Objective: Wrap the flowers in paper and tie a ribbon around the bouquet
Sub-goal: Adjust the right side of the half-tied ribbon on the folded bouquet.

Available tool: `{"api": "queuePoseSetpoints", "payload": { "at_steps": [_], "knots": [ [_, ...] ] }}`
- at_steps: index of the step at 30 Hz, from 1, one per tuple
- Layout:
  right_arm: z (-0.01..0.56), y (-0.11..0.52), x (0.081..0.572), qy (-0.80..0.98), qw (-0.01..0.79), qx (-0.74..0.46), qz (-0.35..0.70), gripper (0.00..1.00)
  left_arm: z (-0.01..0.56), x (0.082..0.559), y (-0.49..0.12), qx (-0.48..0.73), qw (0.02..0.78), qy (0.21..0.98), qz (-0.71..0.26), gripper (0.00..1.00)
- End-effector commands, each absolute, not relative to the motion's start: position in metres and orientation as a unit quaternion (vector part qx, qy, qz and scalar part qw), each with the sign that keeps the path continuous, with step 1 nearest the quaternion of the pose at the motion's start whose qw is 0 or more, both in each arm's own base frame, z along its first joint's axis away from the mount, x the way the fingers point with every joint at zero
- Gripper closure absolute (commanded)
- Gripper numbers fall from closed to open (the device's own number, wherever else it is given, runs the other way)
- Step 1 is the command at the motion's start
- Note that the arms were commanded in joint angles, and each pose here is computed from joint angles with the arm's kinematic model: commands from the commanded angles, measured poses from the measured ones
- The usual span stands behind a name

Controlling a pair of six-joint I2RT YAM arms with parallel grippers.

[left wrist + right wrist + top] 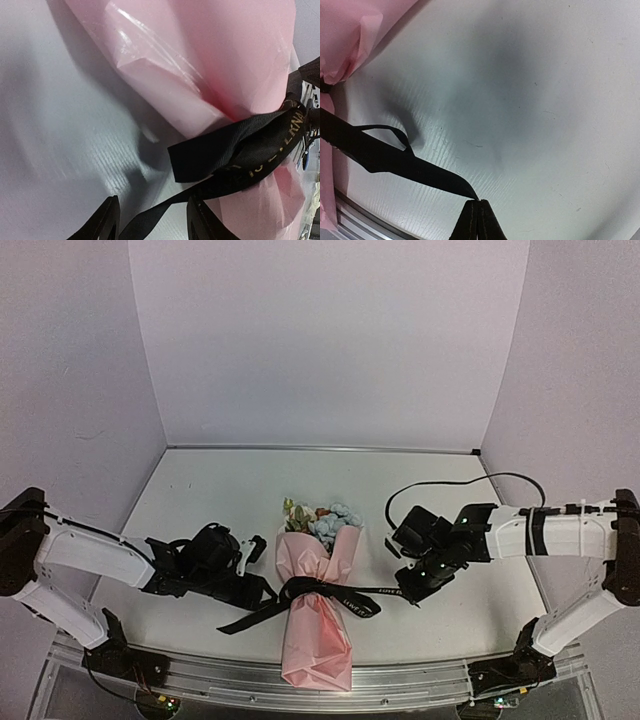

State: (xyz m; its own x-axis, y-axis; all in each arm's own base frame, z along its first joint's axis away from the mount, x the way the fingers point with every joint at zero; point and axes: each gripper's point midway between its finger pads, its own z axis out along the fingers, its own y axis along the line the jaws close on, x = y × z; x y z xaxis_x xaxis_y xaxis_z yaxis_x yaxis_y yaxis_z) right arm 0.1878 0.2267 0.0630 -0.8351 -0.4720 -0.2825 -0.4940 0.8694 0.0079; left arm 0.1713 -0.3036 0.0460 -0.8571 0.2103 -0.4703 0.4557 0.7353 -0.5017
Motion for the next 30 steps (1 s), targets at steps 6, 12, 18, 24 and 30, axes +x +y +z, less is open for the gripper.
{"api": "queuePoseSetpoints", "payload": {
  "at_steps": [6, 12, 18, 24, 30],
  "knots": [
    [0.070, 0.218, 0.189, 0.956, 0.152, -0.250, 0.029, 1.00, 0.072, 0.187, -0.344, 0.214, 0.224, 0.880, -0.360, 0.56],
    [0.070, 0.219, 0.189, 0.956, 0.152, -0.250, 0.030, 1.00, 0.071, 0.186, -0.344, 0.216, 0.222, 0.880, -0.362, 0.60],
    [0.071, 0.221, 0.190, 0.956, 0.151, -0.251, 0.031, 1.00, 0.068, 0.191, -0.344, 0.210, 0.231, 0.882, -0.354, 0.67],
    [0.073, 0.222, 0.190, 0.955, 0.153, -0.251, 0.033, 1.00, 0.077, 0.204, -0.344, 0.202, 0.262, 0.879, -0.343, 0.89],
    [0.075, 0.224, 0.190, 0.955, 0.154, -0.250, 0.037, 1.00, 0.108, 0.219, -0.344, 0.212, 0.315, 0.865, -0.328, 1.00]
  ]
}}
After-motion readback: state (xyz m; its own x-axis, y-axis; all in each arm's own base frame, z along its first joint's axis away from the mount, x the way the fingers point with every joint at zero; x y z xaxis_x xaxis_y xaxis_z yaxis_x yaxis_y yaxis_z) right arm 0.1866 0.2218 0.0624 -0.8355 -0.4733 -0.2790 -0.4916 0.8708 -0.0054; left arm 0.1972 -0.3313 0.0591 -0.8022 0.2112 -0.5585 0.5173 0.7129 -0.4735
